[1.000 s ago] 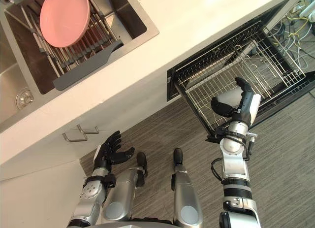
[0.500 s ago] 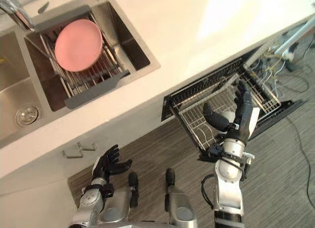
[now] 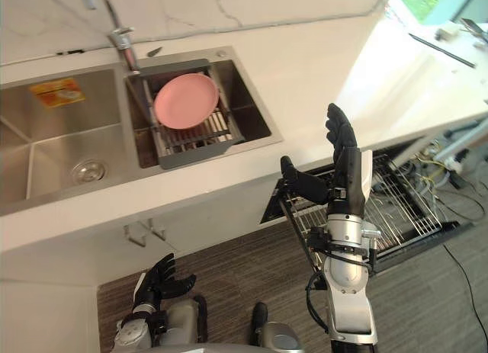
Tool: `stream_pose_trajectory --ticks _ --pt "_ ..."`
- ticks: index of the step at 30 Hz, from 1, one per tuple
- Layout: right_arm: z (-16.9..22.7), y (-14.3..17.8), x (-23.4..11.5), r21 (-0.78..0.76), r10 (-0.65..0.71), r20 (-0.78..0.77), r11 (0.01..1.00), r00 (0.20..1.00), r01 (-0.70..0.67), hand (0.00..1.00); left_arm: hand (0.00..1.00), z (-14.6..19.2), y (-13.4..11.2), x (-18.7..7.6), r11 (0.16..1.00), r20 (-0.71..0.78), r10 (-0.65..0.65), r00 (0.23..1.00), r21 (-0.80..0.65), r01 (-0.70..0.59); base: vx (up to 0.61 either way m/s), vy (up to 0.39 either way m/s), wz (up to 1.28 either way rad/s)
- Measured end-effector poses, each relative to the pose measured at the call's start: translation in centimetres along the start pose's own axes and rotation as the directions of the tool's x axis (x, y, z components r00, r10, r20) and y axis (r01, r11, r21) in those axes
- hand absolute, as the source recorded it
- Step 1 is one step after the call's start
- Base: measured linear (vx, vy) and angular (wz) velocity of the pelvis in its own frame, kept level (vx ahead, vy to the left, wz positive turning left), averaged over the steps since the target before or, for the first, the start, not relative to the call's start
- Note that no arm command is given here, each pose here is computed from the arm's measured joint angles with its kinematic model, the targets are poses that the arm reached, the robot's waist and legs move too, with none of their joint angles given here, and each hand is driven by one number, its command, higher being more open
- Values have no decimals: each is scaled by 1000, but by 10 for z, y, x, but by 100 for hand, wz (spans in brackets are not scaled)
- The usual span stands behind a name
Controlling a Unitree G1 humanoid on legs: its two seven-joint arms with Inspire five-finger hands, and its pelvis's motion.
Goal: Walk over to the sink, pick up the cup, carry it to the dishwasher, place the cup inside the dishwasher, then close the dishwasher door
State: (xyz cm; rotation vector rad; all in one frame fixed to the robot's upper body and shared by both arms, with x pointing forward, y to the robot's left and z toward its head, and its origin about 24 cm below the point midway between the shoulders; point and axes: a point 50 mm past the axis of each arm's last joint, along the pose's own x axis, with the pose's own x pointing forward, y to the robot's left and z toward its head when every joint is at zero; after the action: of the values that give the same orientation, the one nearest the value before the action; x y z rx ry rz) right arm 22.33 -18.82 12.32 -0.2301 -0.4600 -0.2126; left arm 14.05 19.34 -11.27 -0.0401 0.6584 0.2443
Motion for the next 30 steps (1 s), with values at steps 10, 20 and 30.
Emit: stream_pose_trajectory --ticks 10,20,30 --pt "-35 -3 11 -112 28 -133 993 991 -43 90 90 -10 1 -4 1000 -42 2 999 14 -1 133 123 43" --pt "-45 -6 4 -180 61 -189 979 980 -95 90 90 -23 12 -12 996 -89 15 996 94 -7 218 -59 40" --pt "-47 -30 -18 -266 27 -242 959 970 -93 90 90 -30 6 -11 986 -119 -35 992 159 54 51 -24 -6"
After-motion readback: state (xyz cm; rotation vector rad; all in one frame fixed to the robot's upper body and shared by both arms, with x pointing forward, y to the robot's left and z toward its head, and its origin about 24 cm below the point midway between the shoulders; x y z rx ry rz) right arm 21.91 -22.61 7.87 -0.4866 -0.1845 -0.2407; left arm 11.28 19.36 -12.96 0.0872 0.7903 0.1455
